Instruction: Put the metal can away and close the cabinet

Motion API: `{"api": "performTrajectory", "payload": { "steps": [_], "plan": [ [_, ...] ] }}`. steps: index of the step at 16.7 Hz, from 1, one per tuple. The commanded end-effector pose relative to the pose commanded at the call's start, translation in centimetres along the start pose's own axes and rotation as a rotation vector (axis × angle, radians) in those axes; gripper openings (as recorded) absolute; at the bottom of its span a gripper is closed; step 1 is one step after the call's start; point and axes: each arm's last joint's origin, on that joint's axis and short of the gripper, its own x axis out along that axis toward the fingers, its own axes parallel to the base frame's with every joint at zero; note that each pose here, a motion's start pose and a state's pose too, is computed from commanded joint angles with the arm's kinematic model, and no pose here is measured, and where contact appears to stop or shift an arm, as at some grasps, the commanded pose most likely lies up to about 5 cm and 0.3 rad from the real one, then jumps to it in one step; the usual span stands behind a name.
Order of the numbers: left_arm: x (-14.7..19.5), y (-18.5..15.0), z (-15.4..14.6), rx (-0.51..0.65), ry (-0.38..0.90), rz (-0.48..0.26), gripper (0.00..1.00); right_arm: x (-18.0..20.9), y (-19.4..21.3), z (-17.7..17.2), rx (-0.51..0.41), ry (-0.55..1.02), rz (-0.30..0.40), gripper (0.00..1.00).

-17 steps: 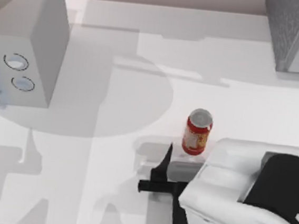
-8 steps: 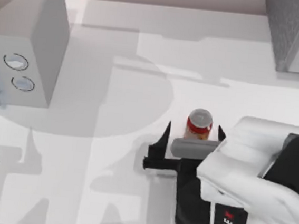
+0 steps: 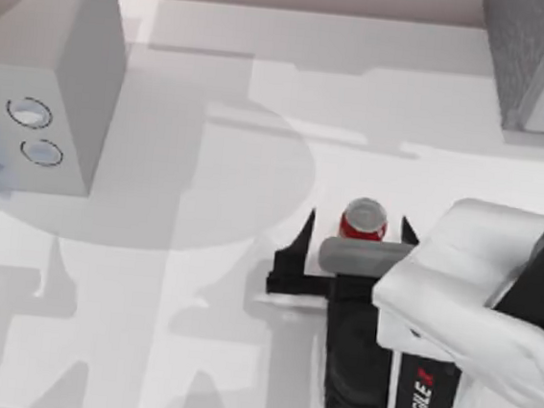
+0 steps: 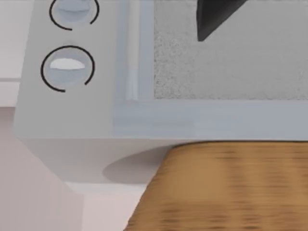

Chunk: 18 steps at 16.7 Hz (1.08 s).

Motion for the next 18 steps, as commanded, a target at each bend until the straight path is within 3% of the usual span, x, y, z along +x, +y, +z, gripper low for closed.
{"api": "performTrajectory", "payload": {
  "steps": [13, 18],
  "plan": [
    [0.00, 0.00, 0.00, 0.000, 0.000, 0.000, 1.00, 0.00, 0.00, 0.00, 0.000, 0.000, 0.000, 0.02],
    [0.00, 0.00, 0.00, 0.000, 0.000, 0.000, 1.00, 0.00, 0.00, 0.00, 0.000, 0.000, 0.000, 0.00]
  ]
}}
